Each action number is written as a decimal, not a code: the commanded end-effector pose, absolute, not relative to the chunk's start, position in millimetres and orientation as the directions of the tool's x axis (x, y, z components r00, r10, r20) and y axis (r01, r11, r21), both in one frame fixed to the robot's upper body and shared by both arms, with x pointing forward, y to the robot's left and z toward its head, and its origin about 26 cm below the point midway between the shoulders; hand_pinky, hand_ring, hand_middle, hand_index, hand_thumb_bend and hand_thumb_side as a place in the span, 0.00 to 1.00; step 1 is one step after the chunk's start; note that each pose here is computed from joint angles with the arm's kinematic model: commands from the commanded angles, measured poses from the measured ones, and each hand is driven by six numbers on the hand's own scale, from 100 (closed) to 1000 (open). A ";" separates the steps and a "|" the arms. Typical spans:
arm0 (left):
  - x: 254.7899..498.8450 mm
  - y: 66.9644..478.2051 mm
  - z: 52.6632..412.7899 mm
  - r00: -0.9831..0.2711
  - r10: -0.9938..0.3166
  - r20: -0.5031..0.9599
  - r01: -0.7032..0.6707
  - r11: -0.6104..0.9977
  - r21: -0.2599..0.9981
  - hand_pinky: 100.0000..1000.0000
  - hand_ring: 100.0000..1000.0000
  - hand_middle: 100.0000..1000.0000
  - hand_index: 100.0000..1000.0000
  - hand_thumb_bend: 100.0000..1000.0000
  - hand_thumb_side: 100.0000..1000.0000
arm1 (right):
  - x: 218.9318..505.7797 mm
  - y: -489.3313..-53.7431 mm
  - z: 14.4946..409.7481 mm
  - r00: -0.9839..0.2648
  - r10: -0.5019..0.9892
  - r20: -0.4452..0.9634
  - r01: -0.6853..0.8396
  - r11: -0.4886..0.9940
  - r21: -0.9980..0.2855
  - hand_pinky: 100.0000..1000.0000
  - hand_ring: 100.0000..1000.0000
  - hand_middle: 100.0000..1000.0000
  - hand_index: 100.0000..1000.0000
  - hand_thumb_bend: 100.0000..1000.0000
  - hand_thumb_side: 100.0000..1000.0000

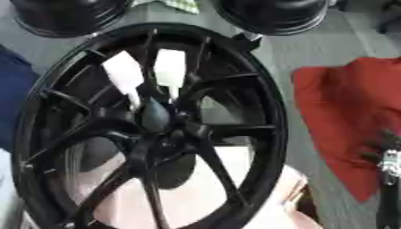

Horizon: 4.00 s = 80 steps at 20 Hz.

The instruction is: Pull the pin out of the wheel hub.

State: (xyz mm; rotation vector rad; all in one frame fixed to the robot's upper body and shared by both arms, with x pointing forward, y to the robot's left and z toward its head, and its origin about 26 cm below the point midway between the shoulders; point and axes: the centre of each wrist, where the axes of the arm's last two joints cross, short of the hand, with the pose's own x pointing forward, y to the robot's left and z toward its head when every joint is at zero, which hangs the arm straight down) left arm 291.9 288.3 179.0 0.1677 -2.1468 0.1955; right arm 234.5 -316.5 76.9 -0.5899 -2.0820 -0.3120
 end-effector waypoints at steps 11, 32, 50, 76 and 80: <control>288.9 293.0 185.5 -0.564 -0.073 0.822 -0.209 0.976 -0.056 0.64 0.44 0.50 0.66 0.47 0.40 | 213.9 -338.0 78.1 -0.507 0.439 0.742 0.461 0.865 -0.197 0.58 0.69 0.73 0.71 0.00 0.68; 288.4 297.9 188.8 -0.568 -0.108 0.816 -0.230 0.973 -0.032 0.64 0.44 0.50 0.66 0.48 0.39 | 188.9 -417.5 130.1 -0.683 0.596 0.422 0.334 0.769 -0.545 0.63 0.75 0.77 0.74 0.00 0.55; 288.3 303.3 193.9 -0.578 -0.145 0.803 -0.260 0.966 -0.013 0.64 0.44 0.49 0.66 0.48 0.39 | 233.4 -420.7 247.5 -0.739 0.634 0.227 0.237 0.560 -0.794 0.75 0.78 0.76 0.76 0.00 0.44; 288.9 303.0 195.2 -0.579 -0.138 0.803 -0.263 0.964 -0.024 0.64 0.44 0.49 0.66 0.48 0.38 | 258.4 -385.8 294.9 -0.824 0.562 0.074 0.096 0.267 -0.959 0.76 0.78 0.77 0.77 0.00 0.50; 288.5 303.0 193.5 -0.573 -0.133 0.809 -0.266 0.964 -0.030 0.64 0.44 0.49 0.66 0.48 0.38 | 259.6 -382.4 307.2 -0.809 0.578 0.109 0.084 0.297 -0.951 0.76 0.79 0.77 0.77 0.00 0.48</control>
